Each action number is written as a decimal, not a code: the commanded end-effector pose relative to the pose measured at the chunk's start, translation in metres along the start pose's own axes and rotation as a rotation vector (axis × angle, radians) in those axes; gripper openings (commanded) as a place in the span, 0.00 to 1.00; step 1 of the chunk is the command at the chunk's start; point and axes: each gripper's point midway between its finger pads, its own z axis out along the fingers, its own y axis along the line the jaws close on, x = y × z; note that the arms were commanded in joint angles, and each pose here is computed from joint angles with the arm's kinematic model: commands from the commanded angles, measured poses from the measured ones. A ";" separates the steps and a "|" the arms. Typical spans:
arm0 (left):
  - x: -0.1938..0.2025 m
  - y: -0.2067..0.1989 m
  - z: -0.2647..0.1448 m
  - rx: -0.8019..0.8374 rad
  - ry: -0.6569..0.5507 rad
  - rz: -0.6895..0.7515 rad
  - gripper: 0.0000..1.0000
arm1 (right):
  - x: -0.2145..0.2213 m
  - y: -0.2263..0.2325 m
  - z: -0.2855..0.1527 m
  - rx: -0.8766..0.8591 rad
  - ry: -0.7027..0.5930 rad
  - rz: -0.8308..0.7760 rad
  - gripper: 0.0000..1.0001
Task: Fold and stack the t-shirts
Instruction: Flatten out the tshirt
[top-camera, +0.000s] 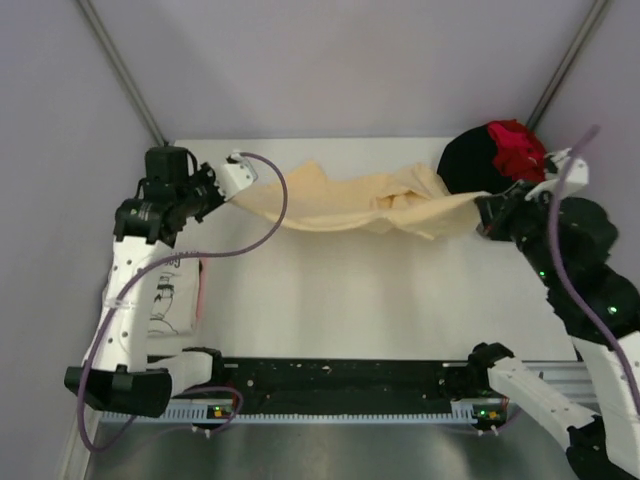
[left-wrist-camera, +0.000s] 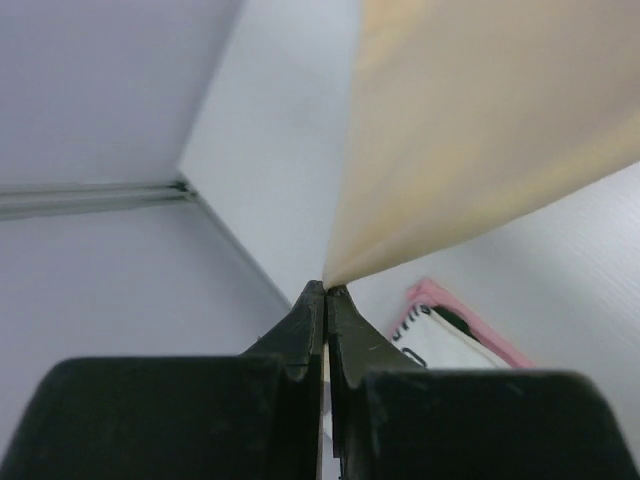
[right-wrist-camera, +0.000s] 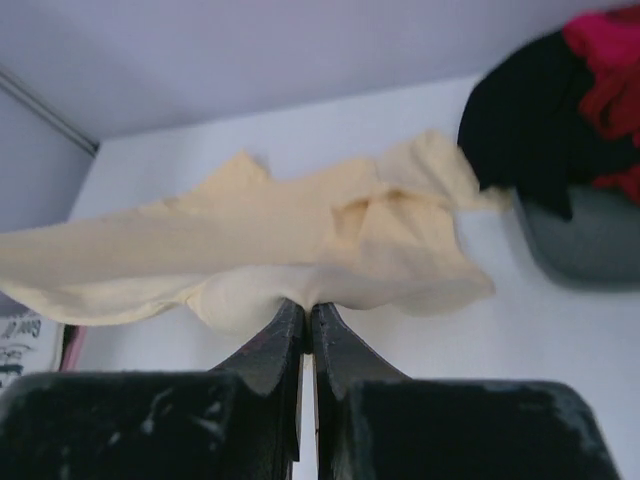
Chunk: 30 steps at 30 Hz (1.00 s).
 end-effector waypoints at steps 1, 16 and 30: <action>-0.045 0.030 -0.098 -0.162 -0.130 -0.049 0.00 | -0.091 0.002 -0.074 0.005 -0.234 -0.143 0.00; -0.117 0.007 -0.330 -0.428 -0.559 0.064 0.00 | -0.241 0.052 -0.257 -0.233 -0.764 -0.262 0.00; -0.099 0.113 -0.235 -0.614 -0.333 -0.144 0.00 | -0.264 0.074 -0.079 -0.073 -0.594 -0.363 0.00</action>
